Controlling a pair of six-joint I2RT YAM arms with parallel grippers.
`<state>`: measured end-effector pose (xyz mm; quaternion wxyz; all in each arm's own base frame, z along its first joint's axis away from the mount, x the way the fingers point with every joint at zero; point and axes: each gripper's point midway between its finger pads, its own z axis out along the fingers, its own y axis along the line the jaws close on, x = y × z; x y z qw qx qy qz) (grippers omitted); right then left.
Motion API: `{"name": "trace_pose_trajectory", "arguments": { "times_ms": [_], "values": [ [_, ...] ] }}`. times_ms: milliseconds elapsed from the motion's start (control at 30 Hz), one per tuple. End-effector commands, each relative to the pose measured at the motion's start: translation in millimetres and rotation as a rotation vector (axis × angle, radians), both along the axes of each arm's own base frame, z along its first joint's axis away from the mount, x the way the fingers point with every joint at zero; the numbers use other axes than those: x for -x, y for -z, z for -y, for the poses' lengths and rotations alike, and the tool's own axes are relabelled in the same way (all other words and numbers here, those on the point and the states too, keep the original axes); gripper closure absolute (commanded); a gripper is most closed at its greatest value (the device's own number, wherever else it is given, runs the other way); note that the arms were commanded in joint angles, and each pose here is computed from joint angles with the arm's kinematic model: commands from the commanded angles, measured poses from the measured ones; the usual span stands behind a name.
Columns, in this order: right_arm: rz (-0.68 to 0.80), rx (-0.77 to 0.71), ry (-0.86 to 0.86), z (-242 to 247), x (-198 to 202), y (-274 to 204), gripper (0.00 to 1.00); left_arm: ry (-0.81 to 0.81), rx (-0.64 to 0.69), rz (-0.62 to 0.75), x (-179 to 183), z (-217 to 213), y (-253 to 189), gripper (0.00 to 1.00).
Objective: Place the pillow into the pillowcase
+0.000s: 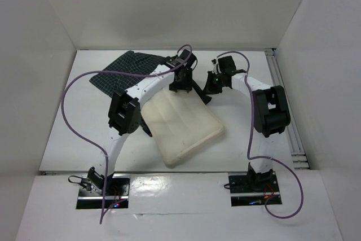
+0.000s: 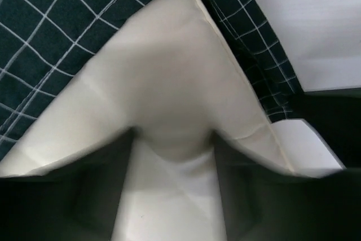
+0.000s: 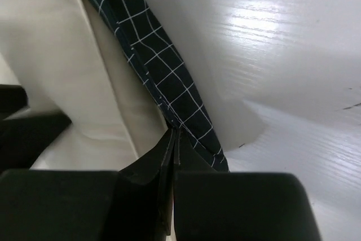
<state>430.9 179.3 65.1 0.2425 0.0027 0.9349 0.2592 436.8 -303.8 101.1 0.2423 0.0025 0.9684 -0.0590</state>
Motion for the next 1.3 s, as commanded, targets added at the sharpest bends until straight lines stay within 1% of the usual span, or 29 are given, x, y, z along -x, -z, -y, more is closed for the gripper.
{"name": "trace_pose_trajectory", "arguments": {
  "times_ms": [0,33,67,100,167,233,267,300,333,367,400,467,500,567,667,700,767,800,967,1033,1100,1167,1200,1233,1267],
  "values": [
    [0.061,-0.057,-0.023,-8.8,1.0,-20.7,1.00,0.022,-0.074,-0.086,9.1,-4.4,41.8,0.52],
    [0.052,-0.065,-0.030,-9.9,4.5,-17.2,1.00,0.022,-0.081,-0.096,9.6,-4.8,47.9,0.79],
    [0.067,-0.068,-0.030,-9.5,6.3,-24.6,1.00,0.028,-0.069,-0.104,11.2,-2.6,48.1,1.00],
    [0.065,-0.077,-0.037,-10.4,9.6,-26.0,1.00,0.023,-0.054,-0.113,12.6,-0.1,48.2,1.00],
    [0.078,-0.086,-0.030,-10.0,13.1,-35.2,1.00,-0.017,-0.050,-0.123,8.0,-9.6,53.6,1.00],
    [0.085,-0.095,-0.021,-9.6,17.0,-43.0,1.00,-0.093,-0.084,-0.107,6.9,-25.9,52.5,1.00],
    [0.092,-0.115,-0.026,-10.9,23.8,-54.3,1.00,-0.133,-0.089,-0.064,-0.7,-36.9,38.9,1.00],
    [0.101,-0.118,-0.027,-10.2,27.0,-58.7,1.00,-0.158,-0.069,-0.048,-4.9,-40.3,34.3,1.00],
    [0.104,-0.131,-0.027,-11.0,30.8,-67.3,1.00,-0.185,-0.077,-0.050,-4.0,-50.0,33.4,1.00],
    [0.102,-0.131,-0.037,-13.6,39.8,-67.6,1.00,-0.212,-0.058,-0.027,-13.8,-59.5,24.3,1.00],
    [0.122,-0.145,-0.064,-20.4,50.9,-82.8,1.00,-0.240,-0.040,-0.015,-17.5,-64.1,16.7,1.00],
    [0.092,-0.140,-0.090,-25.6,74.4,-84.2,1.00,-0.271,-0.016,0.024,-21.8,-70.0,-4.1,1.00],
    [0.113,-0.147,-0.117,-31.9,88.8,-96.5,1.00,-0.302,-0.012,0.040,-26.4,-78.4,-10.4,1.00],
    [0.056,-0.153,-0.156,-35.1,121.4,-85.6,1.00,-0.331,0.021,0.092,-34.5,-84.1,-35.8,1.00],
    [0.014,-0.154,-0.204,-42.6,164.4,-84.4,1.00,-0.368,0.049,0.142,-47.4,-93.0,-54.9,1.00],
    [0.001,-0.151,-0.234,-45.1,183.3,-81.6,1.00,-0.373,0.048,0.155,-49.5,-93.9,-58.4,1.00],
    [-0.054,-0.125,-0.221,-39.8,204.3,-72.6,1.00,-0.381,0.059,0.162,-51.0,-92.8,-61.9,1.00],
    [-0.039,-0.136,-0.228,-39.9,212.8,-80.9,1.00,-0.390,0.065,0.161,-51.2,-92.4,-62.0,1.00],
    [-0.048,-0.118,-0.181,-27.7,226.2,-85.2,1.00,-0.402,0.080,0.160,-51.8,-85.8,-58.5,1.00],
    [-0.057,-0.091,-0.153,-21.0,224.8,-76.1,1.00,-0.375,0.086,0.163,-49.2,-70.5,-56.6,1.00],
    [-0.062,-0.085,-0.126,-19.3,222.7,-75.1,1.00,-0.338,0.080,0.159,-45.4,-64.0,-56.2,1.00],
    [-0.061,-0.075,-0.108,-18.5,218.6,-75.1,1.00,-0.282,0.102,0.133,-38.7,-51.7,-55.0,1.00],
    [-0.067,-0.062,-0.090,-15.2,215.1,-71.2,1.00,-0.236,0.100,0.123,-32.2,-46.5,-55.5,0.94],
    [-0.031,-0.048,-0.069,-13.5,205.9,-79.0,0.99,-0.198,0.103,0.103,-23.8,-41.1,-53.6,0.85],
    [-0.059,-0.022,-0.059,-11.0,205.3,-73.9,0.84,-0.158,0.112,0.089,-17.8,-38.7,-55.3,0.67]
  ]
}}
